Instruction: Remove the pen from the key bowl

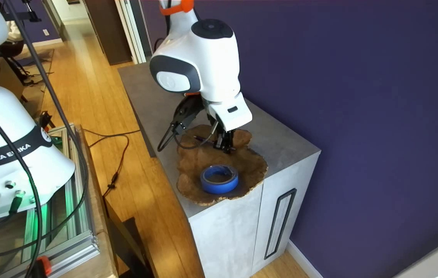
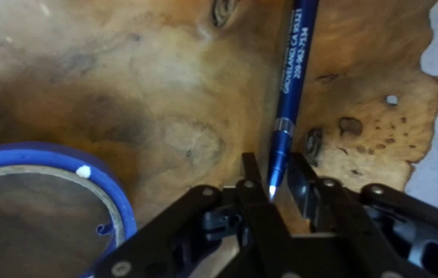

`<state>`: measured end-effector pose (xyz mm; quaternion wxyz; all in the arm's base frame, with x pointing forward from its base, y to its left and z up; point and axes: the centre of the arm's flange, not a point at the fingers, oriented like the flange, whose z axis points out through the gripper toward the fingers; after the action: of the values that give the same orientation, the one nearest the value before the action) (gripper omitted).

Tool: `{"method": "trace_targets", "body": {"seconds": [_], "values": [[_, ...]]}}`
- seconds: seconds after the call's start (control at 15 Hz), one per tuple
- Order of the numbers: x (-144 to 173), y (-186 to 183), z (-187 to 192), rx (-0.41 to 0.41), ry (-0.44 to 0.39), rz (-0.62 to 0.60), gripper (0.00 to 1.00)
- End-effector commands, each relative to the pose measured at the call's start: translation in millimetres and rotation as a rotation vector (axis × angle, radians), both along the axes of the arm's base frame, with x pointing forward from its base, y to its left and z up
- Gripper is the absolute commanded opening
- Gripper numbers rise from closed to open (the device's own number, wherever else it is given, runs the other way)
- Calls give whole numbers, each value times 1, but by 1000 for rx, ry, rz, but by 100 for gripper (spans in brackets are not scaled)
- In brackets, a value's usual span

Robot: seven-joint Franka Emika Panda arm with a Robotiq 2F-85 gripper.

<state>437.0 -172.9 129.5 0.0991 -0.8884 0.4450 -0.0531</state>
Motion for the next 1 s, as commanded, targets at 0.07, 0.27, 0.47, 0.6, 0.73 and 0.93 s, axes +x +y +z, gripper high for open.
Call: {"method": "trace_targets", "body": {"seconds": [0.07,0.27,0.47,0.6,0.73,0.93], "values": [[11,5,-9,31,-4,54,0],[6,4,3,35,-25,62,3],[-12,9,39,27,-124,99,3],[-10,26,69,-19,-223,154,3],[11,65,85,-61,-266,250,3],[47,135,99,-118,-299,420,3]]}}
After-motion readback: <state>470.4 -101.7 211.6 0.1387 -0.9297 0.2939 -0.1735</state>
